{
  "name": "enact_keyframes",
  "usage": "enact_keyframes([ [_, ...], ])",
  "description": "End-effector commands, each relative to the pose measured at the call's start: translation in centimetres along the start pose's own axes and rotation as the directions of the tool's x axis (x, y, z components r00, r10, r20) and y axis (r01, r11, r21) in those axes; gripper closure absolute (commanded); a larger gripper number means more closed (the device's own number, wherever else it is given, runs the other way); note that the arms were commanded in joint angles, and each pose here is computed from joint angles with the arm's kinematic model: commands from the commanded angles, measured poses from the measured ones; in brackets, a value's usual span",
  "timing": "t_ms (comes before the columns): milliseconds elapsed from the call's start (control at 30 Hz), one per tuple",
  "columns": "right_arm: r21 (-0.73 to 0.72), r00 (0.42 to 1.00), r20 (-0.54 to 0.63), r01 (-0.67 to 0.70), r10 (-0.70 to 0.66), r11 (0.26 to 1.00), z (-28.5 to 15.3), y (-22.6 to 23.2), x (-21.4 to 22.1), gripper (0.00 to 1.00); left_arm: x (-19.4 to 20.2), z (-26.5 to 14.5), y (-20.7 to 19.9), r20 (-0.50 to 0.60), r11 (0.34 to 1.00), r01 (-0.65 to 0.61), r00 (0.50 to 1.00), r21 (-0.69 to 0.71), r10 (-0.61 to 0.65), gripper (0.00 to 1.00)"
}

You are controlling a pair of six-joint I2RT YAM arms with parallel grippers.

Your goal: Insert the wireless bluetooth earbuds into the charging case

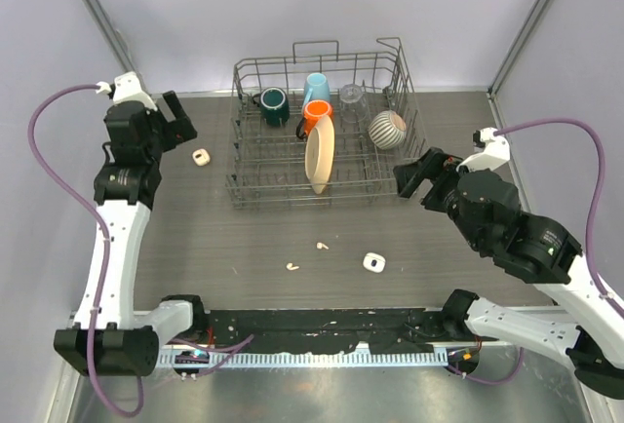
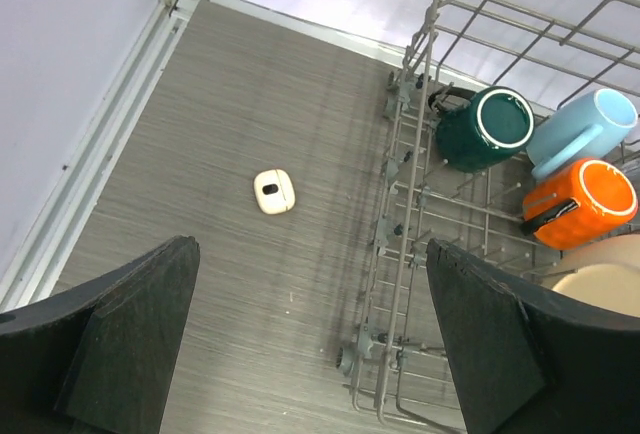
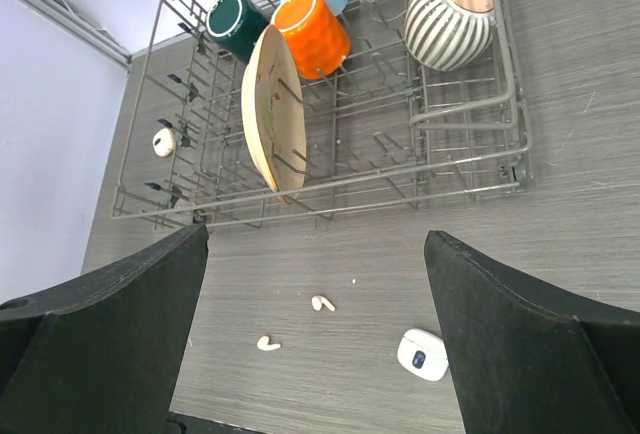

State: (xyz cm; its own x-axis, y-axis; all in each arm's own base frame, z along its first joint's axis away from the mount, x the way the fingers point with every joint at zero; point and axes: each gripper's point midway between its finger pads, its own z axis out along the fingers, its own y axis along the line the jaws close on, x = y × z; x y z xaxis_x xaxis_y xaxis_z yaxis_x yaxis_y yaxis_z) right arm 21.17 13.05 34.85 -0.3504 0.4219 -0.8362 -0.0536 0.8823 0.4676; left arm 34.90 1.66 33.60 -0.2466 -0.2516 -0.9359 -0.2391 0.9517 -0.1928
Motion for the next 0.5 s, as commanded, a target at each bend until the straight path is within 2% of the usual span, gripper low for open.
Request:
enact_keyframes([
  [0,0.034,0.999,0.010,0.047,-0.047,0.998,0.1,0.0,-1.1,0.05,1.2,1.9,0.3,-0.110,0.998,0.055,0.993,0.019,-0.053,0.00],
  [100,0.028,0.999,-0.002,0.055,-0.055,0.998,0.1,0.4,-1.1,0.05,3.0,4.1,1.9,-0.191,0.993,0.112,0.975,-0.023,-0.115,0.00],
  [167,0.032,0.998,0.005,0.055,-0.055,0.998,0.0,0.2,-1.3,0.05,3.5,5.3,2.7,-0.203,0.989,0.142,0.968,-0.043,-0.148,0.00],
  [400,0.064,0.996,0.051,0.065,-0.068,0.996,-0.3,-0.9,-2.0,0.05,6.9,11.2,3.9,-0.323,0.987,0.123,0.934,-0.104,-0.151,0.00],
  [467,0.074,0.995,0.056,0.077,-0.082,0.994,-0.2,-1.1,-2.0,0.04,8.2,13.1,5.3,-0.349,0.981,0.104,0.924,-0.163,-0.156,0.01],
])
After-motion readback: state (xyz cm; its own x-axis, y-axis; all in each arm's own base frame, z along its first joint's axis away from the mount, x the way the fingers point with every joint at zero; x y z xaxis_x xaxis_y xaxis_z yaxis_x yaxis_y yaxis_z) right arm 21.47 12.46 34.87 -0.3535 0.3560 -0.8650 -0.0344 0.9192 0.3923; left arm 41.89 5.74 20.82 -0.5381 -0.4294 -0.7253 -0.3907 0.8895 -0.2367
